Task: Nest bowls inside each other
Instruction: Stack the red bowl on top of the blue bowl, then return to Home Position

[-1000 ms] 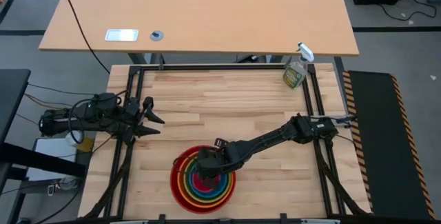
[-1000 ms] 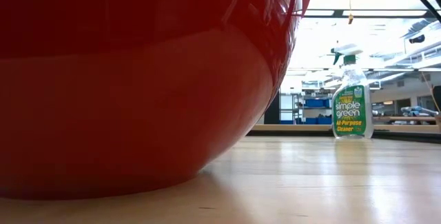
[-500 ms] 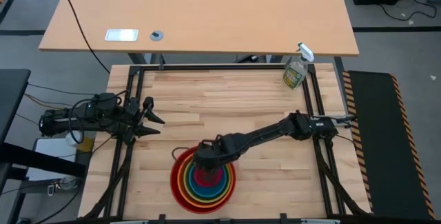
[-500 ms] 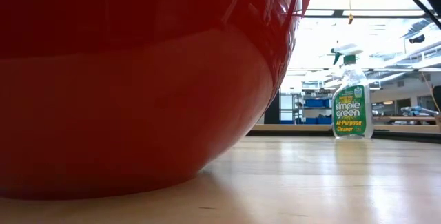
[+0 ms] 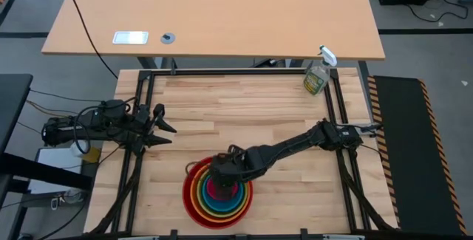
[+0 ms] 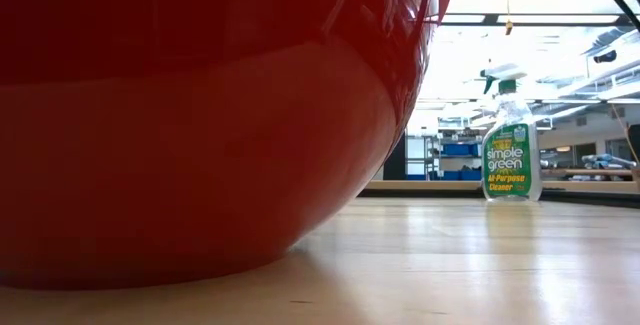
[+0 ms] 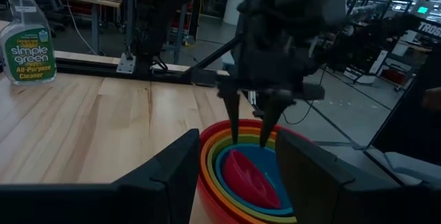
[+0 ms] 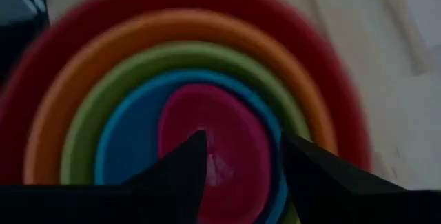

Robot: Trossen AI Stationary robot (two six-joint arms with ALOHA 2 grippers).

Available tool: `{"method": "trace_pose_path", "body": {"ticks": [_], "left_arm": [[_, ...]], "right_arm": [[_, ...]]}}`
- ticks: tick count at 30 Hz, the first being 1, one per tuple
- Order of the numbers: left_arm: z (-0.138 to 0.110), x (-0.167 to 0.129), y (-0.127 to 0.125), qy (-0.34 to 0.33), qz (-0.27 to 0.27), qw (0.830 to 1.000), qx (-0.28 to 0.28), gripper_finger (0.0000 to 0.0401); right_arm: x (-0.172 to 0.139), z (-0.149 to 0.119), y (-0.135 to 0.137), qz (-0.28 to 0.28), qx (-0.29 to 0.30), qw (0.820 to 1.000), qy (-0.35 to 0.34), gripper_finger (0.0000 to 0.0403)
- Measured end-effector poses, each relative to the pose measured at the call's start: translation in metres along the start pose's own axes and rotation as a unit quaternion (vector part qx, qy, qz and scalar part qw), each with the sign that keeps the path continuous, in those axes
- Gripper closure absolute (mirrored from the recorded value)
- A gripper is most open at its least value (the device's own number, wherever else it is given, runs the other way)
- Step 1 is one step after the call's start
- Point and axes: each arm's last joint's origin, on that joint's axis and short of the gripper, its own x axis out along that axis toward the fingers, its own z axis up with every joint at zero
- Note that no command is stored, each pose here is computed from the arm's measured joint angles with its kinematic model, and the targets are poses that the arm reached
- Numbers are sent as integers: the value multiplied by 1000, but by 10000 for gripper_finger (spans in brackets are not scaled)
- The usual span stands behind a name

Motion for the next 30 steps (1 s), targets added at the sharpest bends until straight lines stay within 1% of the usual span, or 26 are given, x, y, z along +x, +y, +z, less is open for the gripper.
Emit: {"method": "trace_pose_path", "body": {"ticks": [5,7,10,12,13,15,19,24,26,30], "left_arm": [[0,0,0,0,0,1000,0,209],[0,0,0,0,0,1000,0,209],[0,0,0,0,0,1000,0,209],[0,0,0,0,0,1000,0,209],[0,0,0,0,0,1000,-1,209],[0,0,0,2,0,1000,-1,209],[0,0,0,2,0,1000,0,209],[0,0,0,1,0,1000,0,209],[0,0,0,1,0,1000,-1,209],[2,-1,-1,-11,-2,1000,3,209]], "right_arm": [[24,-10,5,-41,-20,999,5,213],[38,-12,5,-46,-21,999,10,213],[63,-18,1,-33,-19,998,52,213],[68,-19,-4,-26,-5,996,82,213],[67,-19,-6,-30,5,996,85,213],[57,-14,-7,-35,16,997,67,213],[34,-4,-8,-49,28,998,13,213],[11,-2,-8,-56,28,998,-3,213],[1,-6,-8,-83,25,996,0,213],[-14,-21,-11,-158,26,987,14,213]]}}
